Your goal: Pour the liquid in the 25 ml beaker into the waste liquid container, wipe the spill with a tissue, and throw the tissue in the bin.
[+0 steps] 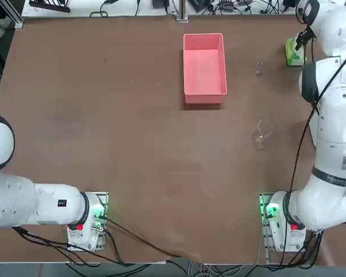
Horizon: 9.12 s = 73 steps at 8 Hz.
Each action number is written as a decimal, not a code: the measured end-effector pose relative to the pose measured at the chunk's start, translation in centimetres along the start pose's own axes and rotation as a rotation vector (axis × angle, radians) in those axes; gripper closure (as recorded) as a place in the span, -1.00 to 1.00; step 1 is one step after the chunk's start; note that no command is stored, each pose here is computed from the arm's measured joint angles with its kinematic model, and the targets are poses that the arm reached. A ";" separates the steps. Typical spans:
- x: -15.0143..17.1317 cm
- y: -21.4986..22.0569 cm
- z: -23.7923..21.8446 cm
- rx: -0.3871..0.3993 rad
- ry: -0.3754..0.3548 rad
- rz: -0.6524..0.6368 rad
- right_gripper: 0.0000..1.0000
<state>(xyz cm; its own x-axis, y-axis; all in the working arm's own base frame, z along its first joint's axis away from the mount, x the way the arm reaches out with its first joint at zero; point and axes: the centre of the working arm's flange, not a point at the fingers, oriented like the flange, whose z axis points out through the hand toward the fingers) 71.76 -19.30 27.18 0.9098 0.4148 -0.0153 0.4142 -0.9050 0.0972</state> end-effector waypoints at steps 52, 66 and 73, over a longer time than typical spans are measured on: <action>12.0 -29.2 -4.4 0.766 0.109 -0.018 0.97; 12.5 -30.5 2.0 0.806 0.133 -0.029 0.97; 12.1 -30.8 4.7 0.802 0.105 -0.028 0.96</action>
<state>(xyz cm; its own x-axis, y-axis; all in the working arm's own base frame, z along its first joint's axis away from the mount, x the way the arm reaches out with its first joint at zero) 70.17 13.12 19.31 0.9082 0.4086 0.0906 0.3659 -0.6700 -0.6459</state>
